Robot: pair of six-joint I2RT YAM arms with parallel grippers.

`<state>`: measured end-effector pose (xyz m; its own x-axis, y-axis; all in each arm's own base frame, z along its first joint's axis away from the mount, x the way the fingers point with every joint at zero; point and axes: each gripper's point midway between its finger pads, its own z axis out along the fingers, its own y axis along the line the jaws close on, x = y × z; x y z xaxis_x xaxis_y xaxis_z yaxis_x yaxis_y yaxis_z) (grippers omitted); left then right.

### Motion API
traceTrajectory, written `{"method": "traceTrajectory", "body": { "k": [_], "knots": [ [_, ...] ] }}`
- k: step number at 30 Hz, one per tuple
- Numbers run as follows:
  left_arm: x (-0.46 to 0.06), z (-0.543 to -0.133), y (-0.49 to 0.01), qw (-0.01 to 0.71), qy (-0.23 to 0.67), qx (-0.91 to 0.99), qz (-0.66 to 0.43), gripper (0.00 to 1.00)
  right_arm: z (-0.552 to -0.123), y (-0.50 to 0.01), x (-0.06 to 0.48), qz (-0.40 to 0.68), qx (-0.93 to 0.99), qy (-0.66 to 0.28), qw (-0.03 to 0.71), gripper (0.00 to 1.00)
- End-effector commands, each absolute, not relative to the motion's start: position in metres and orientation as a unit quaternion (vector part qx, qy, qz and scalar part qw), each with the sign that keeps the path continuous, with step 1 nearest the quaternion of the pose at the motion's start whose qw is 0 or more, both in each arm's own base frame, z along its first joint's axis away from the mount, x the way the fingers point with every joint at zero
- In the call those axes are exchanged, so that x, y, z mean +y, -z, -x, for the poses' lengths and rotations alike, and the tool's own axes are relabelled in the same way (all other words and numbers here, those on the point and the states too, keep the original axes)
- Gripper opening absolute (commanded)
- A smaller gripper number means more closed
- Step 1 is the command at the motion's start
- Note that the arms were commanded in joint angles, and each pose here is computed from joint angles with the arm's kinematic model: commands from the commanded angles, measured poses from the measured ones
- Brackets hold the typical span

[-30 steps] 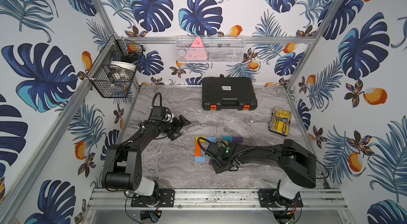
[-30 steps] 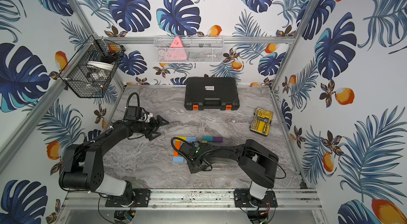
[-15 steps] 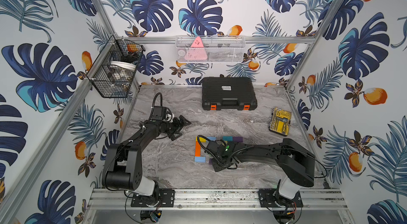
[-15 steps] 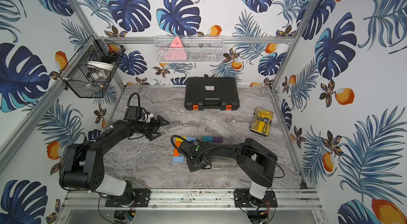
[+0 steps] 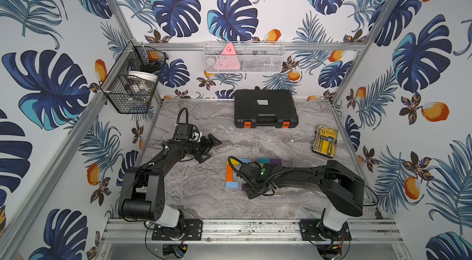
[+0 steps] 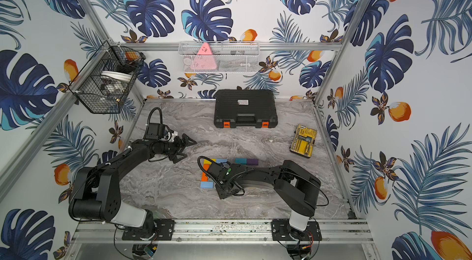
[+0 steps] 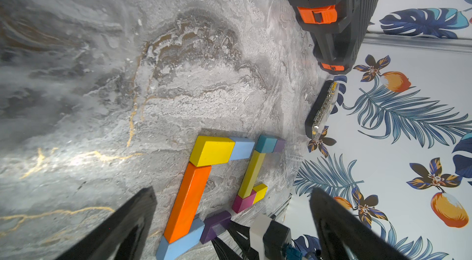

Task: Assemble the letter c with building blocks
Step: Assemble the building block at the center of the board.

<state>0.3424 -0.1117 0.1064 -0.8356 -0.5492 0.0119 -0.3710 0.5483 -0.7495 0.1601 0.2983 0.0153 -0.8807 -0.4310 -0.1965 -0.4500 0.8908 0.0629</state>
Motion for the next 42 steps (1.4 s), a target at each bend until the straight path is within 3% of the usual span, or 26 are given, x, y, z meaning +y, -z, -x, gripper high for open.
{"method": "traceTrajectory", "body": {
  "k": [1,28,42],
  "knots": [
    [-0.1122,-0.3454,-0.1109,0.119,0.400,0.870,0.264,0.99,-0.1609,-0.0156,0.3026,0.231,0.967,-0.059,0.090,0.36],
    [-0.1131,-0.3464,-0.1116,0.121,0.403,0.868,0.263,0.99,-0.1664,-0.0132,0.3036,0.222,0.969,-0.056,0.096,0.40],
    [-0.1137,-0.3458,-0.1119,0.121,0.404,0.868,0.263,0.99,-0.1665,-0.0141,0.2975,0.224,0.968,-0.047,0.099,0.53]
  ]
}}
